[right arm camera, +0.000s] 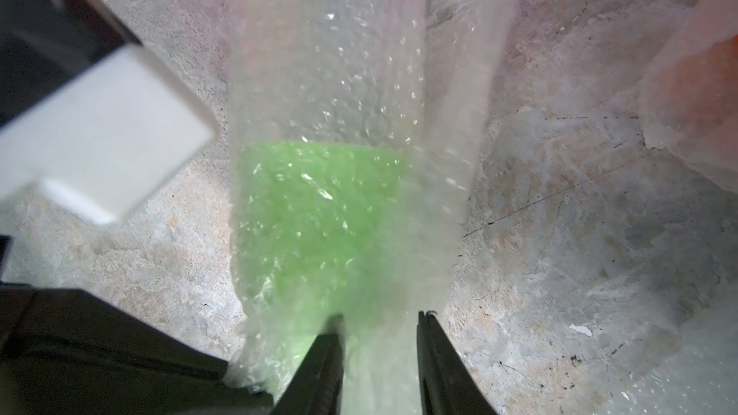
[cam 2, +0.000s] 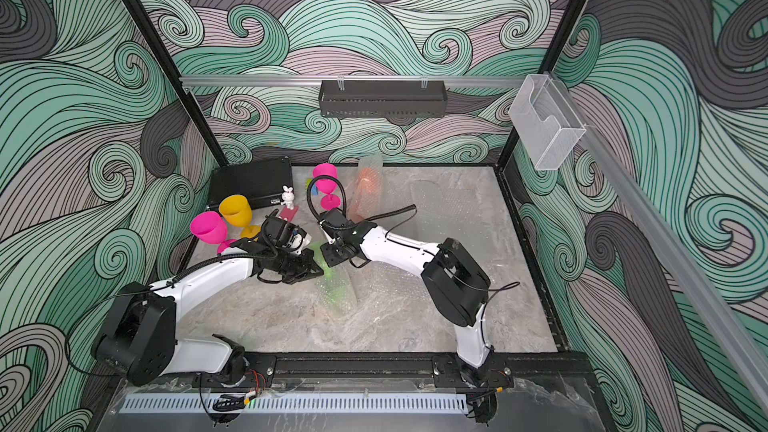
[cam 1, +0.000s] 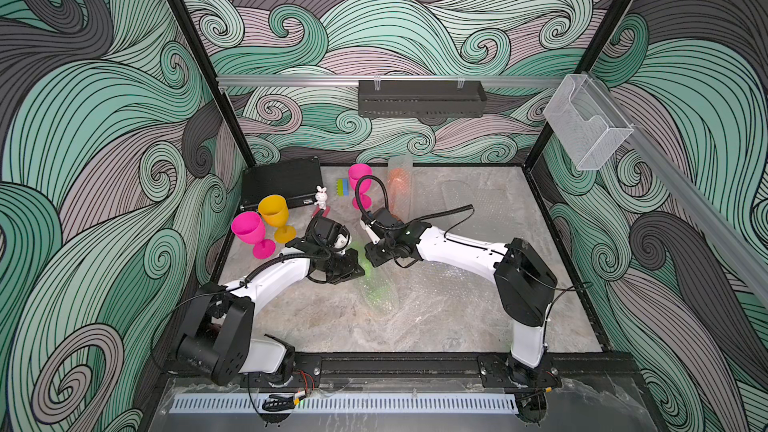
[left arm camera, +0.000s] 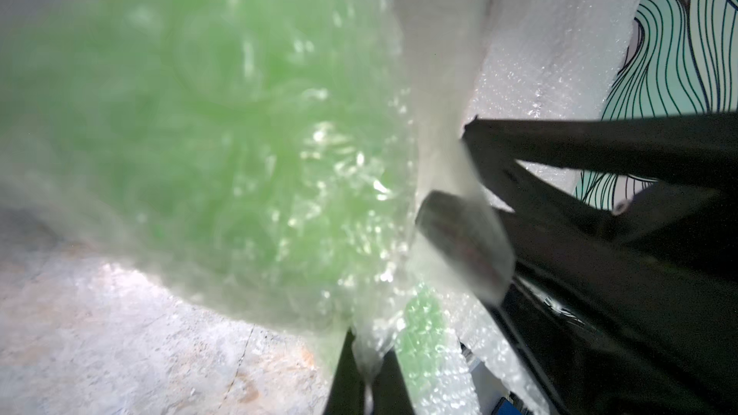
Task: Unpack wine glasses from bubble wrap
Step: Unwrap the bubble wrap at the center of the board.
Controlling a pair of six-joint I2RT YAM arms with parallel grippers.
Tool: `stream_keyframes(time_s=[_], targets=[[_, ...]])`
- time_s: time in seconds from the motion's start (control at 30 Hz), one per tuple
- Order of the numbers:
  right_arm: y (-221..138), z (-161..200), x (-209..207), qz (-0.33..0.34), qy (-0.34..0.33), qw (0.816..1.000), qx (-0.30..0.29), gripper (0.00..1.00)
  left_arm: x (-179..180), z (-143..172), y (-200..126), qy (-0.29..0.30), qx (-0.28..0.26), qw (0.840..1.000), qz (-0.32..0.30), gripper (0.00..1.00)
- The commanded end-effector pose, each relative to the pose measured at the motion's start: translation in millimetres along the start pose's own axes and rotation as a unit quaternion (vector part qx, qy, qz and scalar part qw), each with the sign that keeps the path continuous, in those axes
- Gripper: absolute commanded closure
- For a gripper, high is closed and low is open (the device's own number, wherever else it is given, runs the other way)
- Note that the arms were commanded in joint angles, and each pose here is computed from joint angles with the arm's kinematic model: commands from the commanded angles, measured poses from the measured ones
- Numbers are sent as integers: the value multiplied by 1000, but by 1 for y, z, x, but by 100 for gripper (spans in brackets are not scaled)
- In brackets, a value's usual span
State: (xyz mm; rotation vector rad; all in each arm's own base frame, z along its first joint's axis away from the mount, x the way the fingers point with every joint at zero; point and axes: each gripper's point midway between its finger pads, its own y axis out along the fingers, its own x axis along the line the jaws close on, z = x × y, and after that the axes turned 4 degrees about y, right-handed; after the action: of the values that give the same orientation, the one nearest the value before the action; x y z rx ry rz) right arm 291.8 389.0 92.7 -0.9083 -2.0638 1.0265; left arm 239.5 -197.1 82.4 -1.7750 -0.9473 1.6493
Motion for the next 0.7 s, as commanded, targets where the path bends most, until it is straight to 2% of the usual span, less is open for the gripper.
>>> stream_keyframes(time_s=[0.0, 0.17, 0.47, 0.67], targets=[[-3, -11, 7, -15, 7, 1000, -13, 64, -8, -3, -4, 13, 2, 1000, 1, 96], [-1, -5, 5, -16, 12, 1000, -9, 68, -8, -4, -4, 14, 0, 1000, -2, 95], [-2, 6, -14, 3, 26, 1000, -5, 84, -4, -6, -9, 25, -11, 999, -19, 94], [-17, 2, -23, 2, 40, 999, -35, 88, -7, -12, -14, 51, -28, 998, -20, 94]])
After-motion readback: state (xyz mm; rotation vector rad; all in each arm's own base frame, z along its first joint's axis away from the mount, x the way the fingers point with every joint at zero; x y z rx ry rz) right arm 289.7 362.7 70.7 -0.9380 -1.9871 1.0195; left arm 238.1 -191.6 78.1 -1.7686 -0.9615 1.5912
